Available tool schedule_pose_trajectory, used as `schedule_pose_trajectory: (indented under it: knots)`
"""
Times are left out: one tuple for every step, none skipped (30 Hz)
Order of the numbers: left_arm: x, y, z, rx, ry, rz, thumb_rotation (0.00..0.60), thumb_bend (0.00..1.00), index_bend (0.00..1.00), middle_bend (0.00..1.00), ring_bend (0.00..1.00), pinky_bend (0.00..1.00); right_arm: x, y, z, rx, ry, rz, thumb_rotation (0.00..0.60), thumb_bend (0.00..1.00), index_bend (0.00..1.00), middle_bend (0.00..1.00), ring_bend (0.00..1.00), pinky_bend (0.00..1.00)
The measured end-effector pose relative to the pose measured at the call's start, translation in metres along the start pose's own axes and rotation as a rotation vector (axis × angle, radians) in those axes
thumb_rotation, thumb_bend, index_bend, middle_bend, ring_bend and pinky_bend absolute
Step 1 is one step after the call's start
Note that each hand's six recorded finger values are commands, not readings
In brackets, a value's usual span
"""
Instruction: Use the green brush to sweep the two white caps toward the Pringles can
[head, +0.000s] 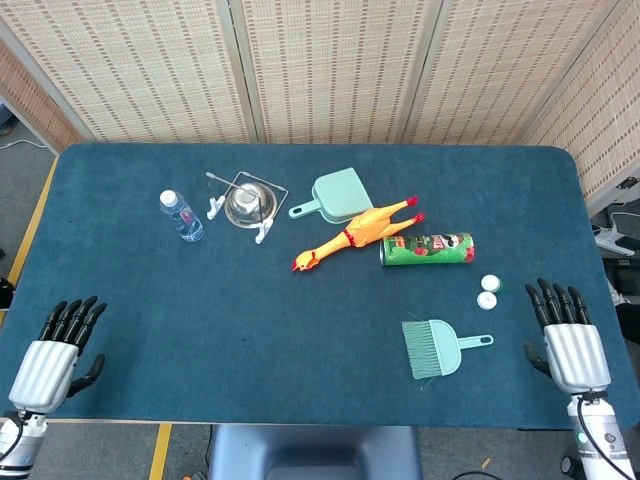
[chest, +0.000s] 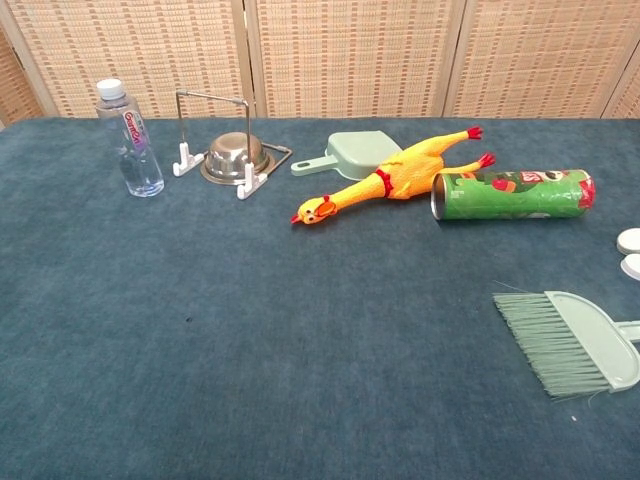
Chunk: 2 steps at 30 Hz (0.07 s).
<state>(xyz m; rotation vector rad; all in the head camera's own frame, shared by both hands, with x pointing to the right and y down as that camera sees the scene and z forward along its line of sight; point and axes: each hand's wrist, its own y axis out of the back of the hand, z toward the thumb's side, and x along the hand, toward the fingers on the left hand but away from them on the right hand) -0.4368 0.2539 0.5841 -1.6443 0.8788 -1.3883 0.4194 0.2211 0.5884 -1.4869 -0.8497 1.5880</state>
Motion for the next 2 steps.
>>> schedule_pose_trajectory:
  knots:
    - [-0.0005,-0.0001,0.0006,0.003,-0.001,0.001,0.6,0.41,0.0,0.0,0.0,0.05,-0.0004,-0.0015,-0.0024,-0.005,-0.001,0.011,0.6,0.21,0.0,0.0,0.0,0.0]
    - [-0.0008,-0.0001,0.001,0.004,-0.002,0.002,0.6,0.41,0.0,0.0,0.0,0.05,-0.0006,-0.0026,-0.0041,-0.007,-0.003,0.019,0.6,0.21,0.0,0.0,0.0,0.0]
